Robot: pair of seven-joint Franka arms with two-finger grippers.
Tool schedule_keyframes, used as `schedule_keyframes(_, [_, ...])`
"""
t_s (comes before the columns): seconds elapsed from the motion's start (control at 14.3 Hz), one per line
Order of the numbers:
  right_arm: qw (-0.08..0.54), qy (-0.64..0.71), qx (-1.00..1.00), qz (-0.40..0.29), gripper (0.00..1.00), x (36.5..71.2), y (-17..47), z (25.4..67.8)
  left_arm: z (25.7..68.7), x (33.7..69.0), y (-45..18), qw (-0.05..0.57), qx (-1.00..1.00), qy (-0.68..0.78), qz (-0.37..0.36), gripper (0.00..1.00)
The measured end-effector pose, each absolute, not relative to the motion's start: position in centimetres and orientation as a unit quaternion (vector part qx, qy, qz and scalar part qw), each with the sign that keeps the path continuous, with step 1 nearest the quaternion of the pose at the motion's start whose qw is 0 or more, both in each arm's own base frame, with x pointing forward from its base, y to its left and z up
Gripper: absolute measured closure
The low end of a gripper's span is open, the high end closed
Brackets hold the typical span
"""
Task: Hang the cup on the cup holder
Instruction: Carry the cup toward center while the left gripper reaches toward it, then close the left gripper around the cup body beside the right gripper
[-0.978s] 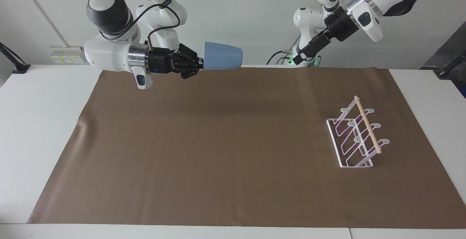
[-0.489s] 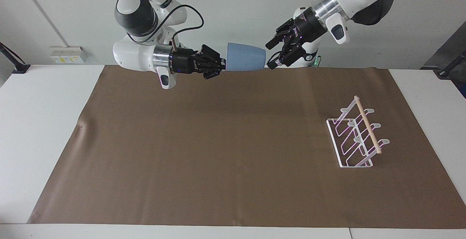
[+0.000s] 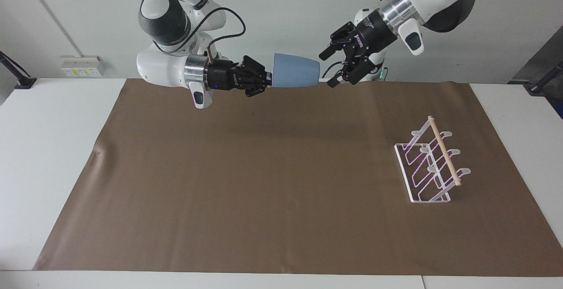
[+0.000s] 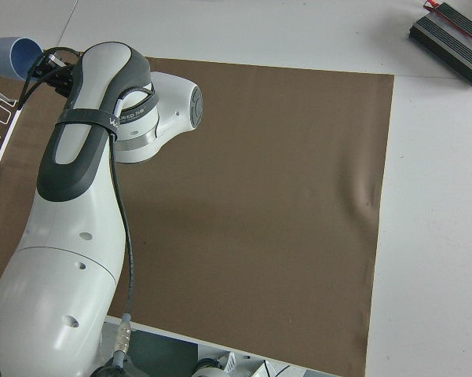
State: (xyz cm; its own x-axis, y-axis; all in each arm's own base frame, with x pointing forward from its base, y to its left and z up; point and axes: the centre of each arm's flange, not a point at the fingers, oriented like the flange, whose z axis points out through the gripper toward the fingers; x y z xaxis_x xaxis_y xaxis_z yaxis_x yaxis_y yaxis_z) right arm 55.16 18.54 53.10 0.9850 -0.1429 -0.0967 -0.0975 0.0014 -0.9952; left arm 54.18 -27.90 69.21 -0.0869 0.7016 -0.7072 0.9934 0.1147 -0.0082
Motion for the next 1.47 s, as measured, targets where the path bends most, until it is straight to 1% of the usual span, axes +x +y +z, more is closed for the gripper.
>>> schedule_keyframes(0.77, [0.702,0.085,-0.706,-0.016,0.95,55.2,18.5,53.1,68.1,52.5,-32.2,0.29,0.61,0.689,-0.263,0.0])
schedule_keyframes(1.47, [0.702,0.085,-0.706,-0.017,0.95,55.1,18.5,53.1,68.4,51.9,-32.5,0.298,0.609,0.688,-0.258,0.0])
